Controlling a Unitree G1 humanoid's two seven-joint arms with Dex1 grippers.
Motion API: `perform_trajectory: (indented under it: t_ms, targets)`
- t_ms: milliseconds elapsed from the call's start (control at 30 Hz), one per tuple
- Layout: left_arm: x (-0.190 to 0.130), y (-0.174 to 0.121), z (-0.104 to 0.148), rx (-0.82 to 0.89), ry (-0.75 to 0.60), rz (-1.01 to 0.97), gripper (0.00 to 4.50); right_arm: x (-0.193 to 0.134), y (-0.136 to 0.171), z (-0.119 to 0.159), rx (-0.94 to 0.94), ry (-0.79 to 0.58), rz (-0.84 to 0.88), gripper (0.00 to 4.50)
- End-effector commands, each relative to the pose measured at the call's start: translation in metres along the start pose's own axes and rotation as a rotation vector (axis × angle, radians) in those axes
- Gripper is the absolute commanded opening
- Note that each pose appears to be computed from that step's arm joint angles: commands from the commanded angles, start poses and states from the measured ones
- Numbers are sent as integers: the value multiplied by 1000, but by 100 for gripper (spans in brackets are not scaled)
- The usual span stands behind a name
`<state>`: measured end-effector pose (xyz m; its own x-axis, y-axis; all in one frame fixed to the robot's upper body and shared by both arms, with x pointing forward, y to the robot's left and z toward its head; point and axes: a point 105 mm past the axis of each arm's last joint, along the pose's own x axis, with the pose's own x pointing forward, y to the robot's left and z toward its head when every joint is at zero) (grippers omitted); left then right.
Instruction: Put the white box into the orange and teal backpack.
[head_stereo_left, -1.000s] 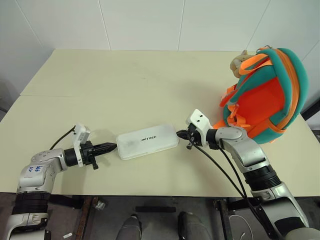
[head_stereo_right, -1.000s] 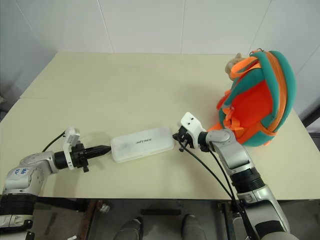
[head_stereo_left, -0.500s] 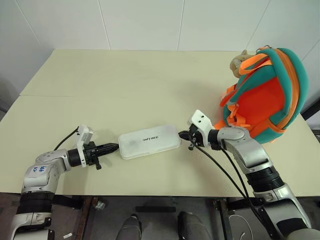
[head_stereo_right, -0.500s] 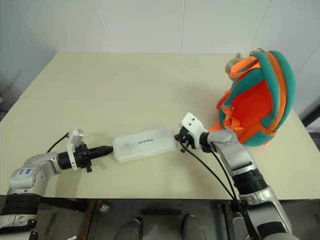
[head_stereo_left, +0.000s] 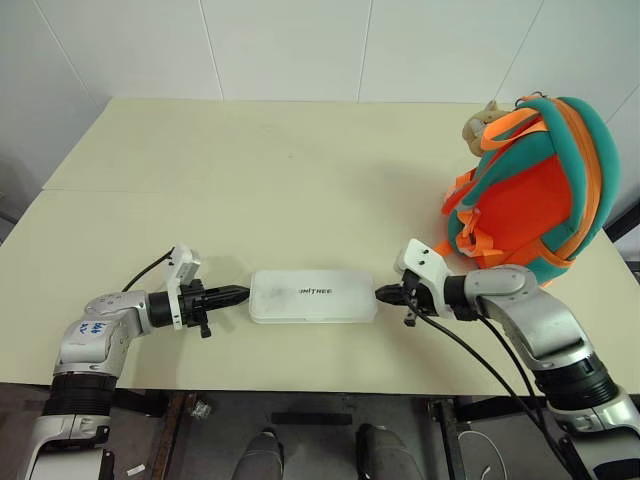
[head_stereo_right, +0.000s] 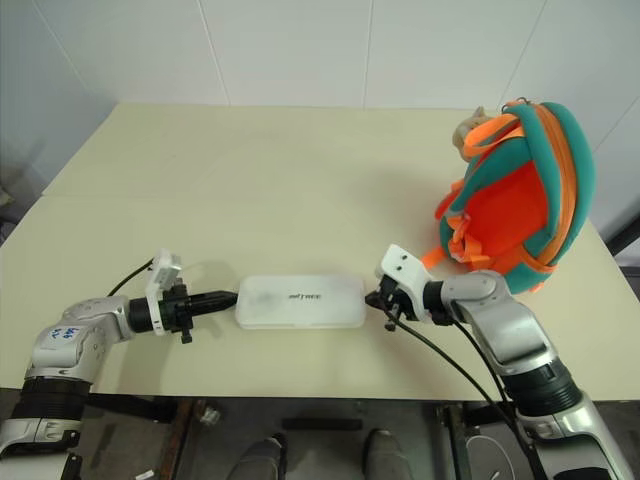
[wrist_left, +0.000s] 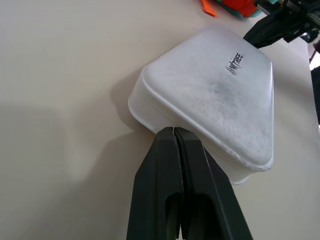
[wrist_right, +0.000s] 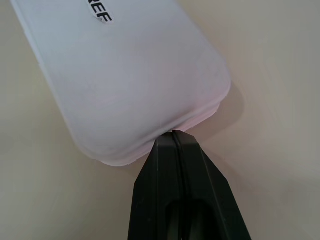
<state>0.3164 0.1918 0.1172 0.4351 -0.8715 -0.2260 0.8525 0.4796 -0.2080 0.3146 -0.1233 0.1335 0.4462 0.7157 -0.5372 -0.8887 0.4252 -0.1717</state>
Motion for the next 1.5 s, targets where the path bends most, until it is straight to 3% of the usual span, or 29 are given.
perform_trajectory:
  t_ms: [33, 500, 1500]
  targets:
    - [14, -19, 7, 56, 32, -128, 4, -4, 22, 11, -24, -45, 97, 1]
    - [12, -19, -7, 28, 131, -124, 4, -25, 31, -10, 43, 15, 51, 1]
    - [11, -31, -10, 22, 195, -123, 4, -22, 18, -20, 46, 30, 6, 1]
